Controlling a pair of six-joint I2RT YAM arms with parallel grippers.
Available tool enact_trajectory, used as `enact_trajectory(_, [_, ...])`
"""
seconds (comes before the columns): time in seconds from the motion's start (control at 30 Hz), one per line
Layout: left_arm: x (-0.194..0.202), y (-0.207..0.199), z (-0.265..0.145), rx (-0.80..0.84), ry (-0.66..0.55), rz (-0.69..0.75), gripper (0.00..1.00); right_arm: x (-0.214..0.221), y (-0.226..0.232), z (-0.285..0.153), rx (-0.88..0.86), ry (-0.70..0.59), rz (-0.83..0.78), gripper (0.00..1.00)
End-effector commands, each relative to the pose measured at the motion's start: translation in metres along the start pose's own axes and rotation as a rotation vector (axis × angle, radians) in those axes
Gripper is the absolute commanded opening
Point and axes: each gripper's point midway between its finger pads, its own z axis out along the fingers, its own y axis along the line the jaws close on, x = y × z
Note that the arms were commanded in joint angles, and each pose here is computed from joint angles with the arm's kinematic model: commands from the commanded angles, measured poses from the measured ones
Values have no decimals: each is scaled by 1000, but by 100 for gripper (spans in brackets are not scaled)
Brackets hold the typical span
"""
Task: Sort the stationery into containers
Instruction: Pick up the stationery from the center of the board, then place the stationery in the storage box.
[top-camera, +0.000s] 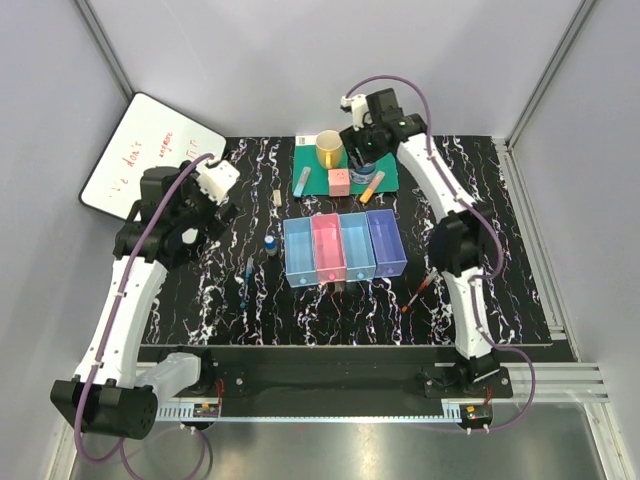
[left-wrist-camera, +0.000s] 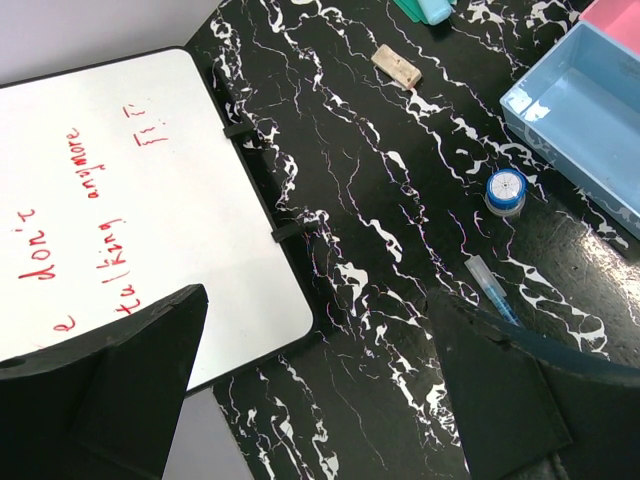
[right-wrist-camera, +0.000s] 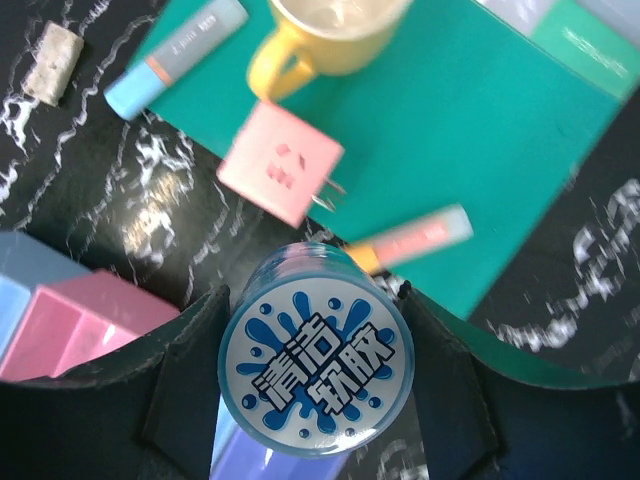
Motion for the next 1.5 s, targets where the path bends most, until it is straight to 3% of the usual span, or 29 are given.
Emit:
enact_trajectory(0.0, [-9,5,-8,-32,-45,27,99,-20,-23,-79,44,-95,18,0])
enact_trajectory(0.17, [-7,4,-8,-33,-37,31,99,34,-22,-81,83,-75,-14,0])
enact_trajectory(0.2, [-7,4,-8,-32,-36,29,99,31,-21,-97,94,-111,-22,0])
enact_trajectory(0.37, [-5,3,-10,-35,-27,24,99,67,-8,-97,72,-73,-9,0])
enact_trajectory(1.0, [-8,-10,-9,-21,6,28,99,95,16,-88,27,-130,65,0])
enact_trajectory(1.47, [-9,-19,-4,1,15,31,99,111,21,-60,22,-93,90,0])
